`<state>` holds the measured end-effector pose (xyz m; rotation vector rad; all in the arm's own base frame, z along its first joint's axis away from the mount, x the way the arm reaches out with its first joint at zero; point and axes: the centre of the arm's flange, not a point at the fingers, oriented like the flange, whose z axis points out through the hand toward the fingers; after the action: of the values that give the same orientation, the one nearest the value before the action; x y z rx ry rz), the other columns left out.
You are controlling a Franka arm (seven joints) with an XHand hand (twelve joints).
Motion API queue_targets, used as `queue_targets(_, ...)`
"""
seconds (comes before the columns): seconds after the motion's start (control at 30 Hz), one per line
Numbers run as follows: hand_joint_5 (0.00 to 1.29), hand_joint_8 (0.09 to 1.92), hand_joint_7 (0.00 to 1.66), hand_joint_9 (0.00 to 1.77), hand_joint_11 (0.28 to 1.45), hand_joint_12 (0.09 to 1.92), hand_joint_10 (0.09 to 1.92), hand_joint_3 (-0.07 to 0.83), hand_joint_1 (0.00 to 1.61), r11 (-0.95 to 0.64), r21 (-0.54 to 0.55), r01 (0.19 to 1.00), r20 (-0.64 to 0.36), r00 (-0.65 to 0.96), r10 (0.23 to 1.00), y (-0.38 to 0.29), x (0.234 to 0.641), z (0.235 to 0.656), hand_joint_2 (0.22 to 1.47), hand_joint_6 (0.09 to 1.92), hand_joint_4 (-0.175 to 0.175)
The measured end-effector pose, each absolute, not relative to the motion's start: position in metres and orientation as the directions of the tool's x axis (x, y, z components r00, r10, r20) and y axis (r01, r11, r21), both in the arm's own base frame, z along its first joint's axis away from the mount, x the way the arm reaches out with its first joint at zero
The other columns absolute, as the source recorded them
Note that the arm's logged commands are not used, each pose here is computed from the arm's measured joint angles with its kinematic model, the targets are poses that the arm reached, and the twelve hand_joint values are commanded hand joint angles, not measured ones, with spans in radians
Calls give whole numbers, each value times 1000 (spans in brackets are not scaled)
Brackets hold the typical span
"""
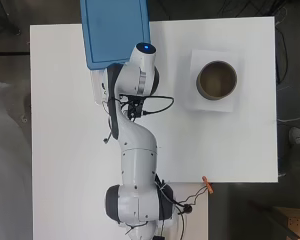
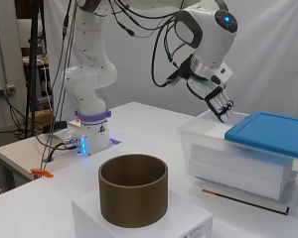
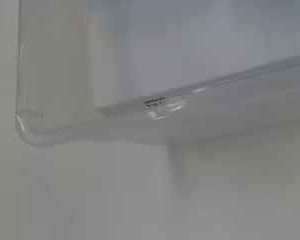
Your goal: Teleoperate dual arm-hand system to remove items from a box
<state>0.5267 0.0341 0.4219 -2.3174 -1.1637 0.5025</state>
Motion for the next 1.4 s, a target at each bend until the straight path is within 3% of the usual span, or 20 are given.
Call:
queue_targets(0.13, 566, 87, 613, 638, 448, 87, 87, 0, 0, -478, -578, 661, -148, 491, 859, 37, 524, 416, 939, 87, -23)
queue_targets(0.27, 523, 87, 514, 542, 418, 87, 87, -2, 0, -504, -580, 640, -175, 507, 844, 33, 528, 411, 932, 87, -32)
queue_targets(0.47, 515, 87, 545, 605, 436, 87, 87, 4, 0, -561, -536, 631, -236, 526, 817, 27, 553, 406, 952, 87, -41)
queue_targets(0.73, 631, 87, 609, 643, 431, 87, 87, -4, 0, -615, -495, 614, -241, 583, 776, 37, 589, 409, 948, 87, -6)
queue_targets(1.0, 599, 87, 602, 664, 460, 87, 87, -15, 0, -625, -401, 670, -330, 531, 781, 63, 612, 400, 908, 87, 31)
queue_targets(1.17, 696, 87, 650, 678, 459, 87, 87, -1, 0, -604, -368, 707, -323, 513, 796, 81, 623, 411, 906, 87, 70)
queue_targets(1.3, 463, 87, 407, 456, 408, 87, 87, 1, 0, -566, -383, 730, -299, 481, 824, 83, 625, 414, 910, 87, 20)
queue_targets(1.4, 434, 87, 402, 437, 401, 87, 87, 2, 0, -513, -324, 794, -317, 420, 850, 94, 615, 417, 911, 87, 15)
